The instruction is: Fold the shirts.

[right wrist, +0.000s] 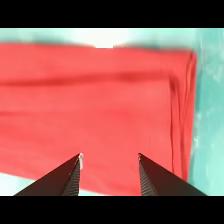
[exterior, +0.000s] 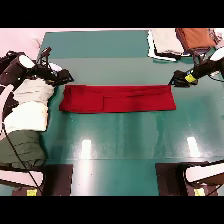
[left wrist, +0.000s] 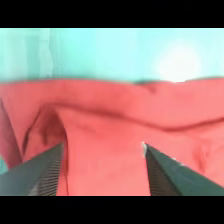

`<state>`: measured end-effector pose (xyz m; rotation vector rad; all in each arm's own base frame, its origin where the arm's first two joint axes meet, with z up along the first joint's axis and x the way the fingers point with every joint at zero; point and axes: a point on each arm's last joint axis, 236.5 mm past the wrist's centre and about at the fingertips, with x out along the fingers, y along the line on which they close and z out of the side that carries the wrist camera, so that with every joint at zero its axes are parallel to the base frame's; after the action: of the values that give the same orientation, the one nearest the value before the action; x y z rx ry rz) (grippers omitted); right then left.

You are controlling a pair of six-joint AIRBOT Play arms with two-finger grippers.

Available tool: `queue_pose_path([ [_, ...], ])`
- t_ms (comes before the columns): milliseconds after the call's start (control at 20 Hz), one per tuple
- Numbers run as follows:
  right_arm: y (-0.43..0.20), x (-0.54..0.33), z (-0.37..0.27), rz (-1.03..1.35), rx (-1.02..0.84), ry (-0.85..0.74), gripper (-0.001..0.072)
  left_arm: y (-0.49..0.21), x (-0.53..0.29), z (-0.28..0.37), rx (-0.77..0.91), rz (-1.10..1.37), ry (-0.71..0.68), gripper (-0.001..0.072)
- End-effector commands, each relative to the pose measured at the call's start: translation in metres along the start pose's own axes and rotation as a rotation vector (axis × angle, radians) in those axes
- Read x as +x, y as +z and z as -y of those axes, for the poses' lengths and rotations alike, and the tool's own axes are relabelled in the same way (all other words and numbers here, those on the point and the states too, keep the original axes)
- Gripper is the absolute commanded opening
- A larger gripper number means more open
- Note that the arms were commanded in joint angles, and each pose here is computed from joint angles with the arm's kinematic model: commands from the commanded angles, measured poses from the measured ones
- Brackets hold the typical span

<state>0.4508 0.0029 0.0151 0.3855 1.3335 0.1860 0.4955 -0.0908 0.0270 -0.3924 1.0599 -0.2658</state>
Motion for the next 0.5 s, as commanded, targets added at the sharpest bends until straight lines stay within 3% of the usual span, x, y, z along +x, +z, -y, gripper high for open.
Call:
queue_pose_path([
  [0,0.009,-0.003,0.002,-0.011,-0.022,0.069,0.0421,0.006,-0.002,0.004,0.015,-0.015,-0.006,0.0559],
  [100,-0.010,-0.013,0.023,-0.078,-0.015,0.079,0.0438,0.001,-0.009,0.011,0.036,-0.057,-0.021,0.0141],
  [150,-0.020,-0.018,0.037,-0.108,0.018,0.086,0.0464,-0.002,-0.011,0.013,0.039,-0.074,-0.025,0.0024],
  [250,-0.036,-0.019,0.065,-0.141,0.101,0.103,0.0541,-0.007,-0.010,0.021,0.034,-0.093,-0.048,0.0025],
  [450,-0.067,0.008,0.097,-0.144,0.279,0.214,0.0557,-0.019,0.005,0.067,0.096,-0.099,-0.087,0.0025],
])
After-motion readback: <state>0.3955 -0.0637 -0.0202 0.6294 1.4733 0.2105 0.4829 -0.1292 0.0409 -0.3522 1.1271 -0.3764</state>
